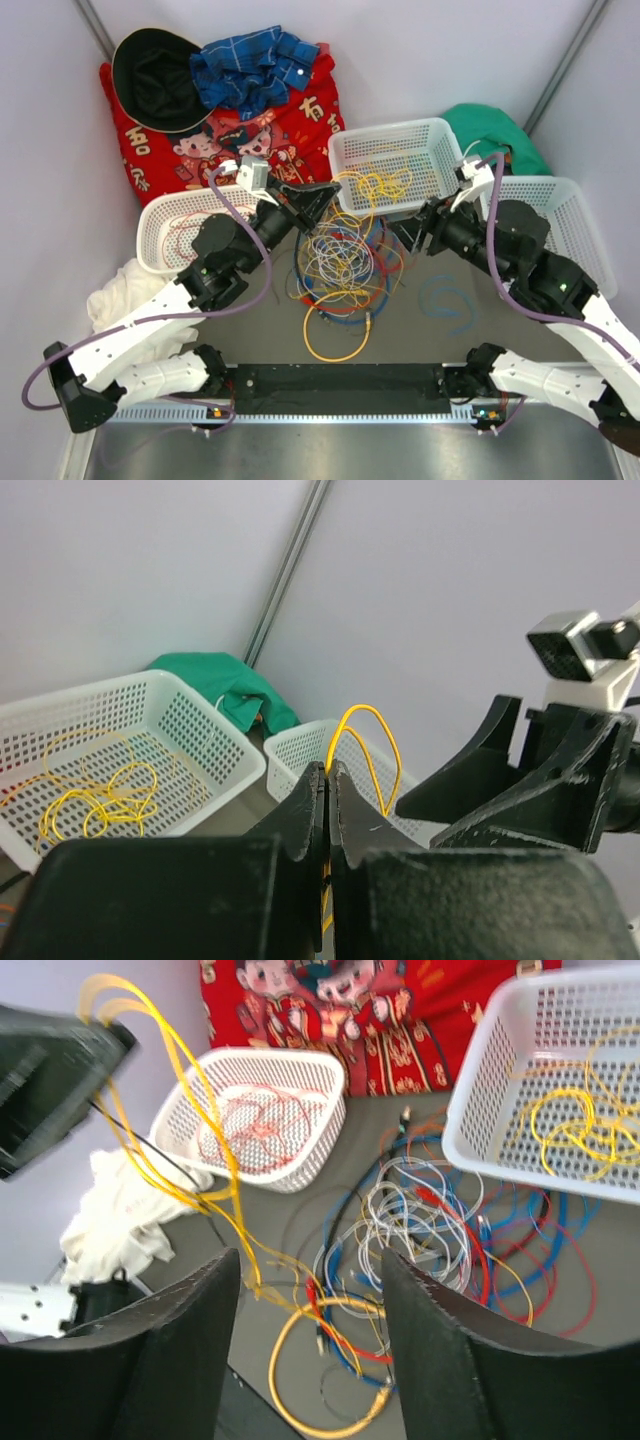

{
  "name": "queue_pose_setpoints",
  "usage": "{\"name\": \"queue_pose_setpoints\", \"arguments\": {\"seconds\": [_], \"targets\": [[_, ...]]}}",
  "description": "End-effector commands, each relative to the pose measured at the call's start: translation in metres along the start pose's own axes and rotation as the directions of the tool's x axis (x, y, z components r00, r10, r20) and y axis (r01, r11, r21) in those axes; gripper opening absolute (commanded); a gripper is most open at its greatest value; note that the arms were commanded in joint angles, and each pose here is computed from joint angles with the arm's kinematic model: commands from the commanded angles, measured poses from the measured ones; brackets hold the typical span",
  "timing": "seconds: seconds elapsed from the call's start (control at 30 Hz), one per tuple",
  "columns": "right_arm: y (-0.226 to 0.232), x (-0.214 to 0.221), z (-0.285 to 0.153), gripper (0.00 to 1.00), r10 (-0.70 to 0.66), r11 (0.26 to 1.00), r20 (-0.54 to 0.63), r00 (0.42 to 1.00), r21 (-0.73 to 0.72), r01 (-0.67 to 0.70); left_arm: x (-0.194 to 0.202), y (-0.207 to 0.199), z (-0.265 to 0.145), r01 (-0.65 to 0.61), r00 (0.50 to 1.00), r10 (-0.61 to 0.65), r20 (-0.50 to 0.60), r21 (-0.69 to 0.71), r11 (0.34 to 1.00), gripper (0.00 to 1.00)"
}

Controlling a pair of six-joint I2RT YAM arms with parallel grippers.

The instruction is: Untangle the cables

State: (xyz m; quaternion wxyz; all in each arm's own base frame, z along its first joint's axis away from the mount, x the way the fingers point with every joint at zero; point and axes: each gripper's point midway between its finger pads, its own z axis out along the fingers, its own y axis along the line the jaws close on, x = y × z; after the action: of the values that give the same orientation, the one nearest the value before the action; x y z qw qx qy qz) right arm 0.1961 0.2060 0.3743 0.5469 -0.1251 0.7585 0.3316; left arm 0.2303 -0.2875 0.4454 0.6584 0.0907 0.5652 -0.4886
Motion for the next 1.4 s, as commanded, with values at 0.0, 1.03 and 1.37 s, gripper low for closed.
{"name": "queue_pose_setpoints", "arguments": {"seconds": [0.0,1.03,1.37], "targets": [[0.03,-0.059,-0.008,0.52,0.022,0.994,0.191,0.981,-0.111,0.0,-0.005,-0.007,-0.001,0.007,1.0,-0.007,0.007,0.023,1.0,0.0],[0.032,-0.071,0.011,0.0,0.008,0.997,0.198,0.98,-0.083,0.009,0.021,0.048,-0.027,0.057,0.997,-0.07,-0.043,-0.255,0.965,0.79],[0.034,-0.081,0.005,0.0,-0.003,0.997,0.214,0.977,-0.08,0.021,0.022,0.056,-0.039,0.07,0.997,-0.07,0.009,-0.265,0.962,0.99]]}}
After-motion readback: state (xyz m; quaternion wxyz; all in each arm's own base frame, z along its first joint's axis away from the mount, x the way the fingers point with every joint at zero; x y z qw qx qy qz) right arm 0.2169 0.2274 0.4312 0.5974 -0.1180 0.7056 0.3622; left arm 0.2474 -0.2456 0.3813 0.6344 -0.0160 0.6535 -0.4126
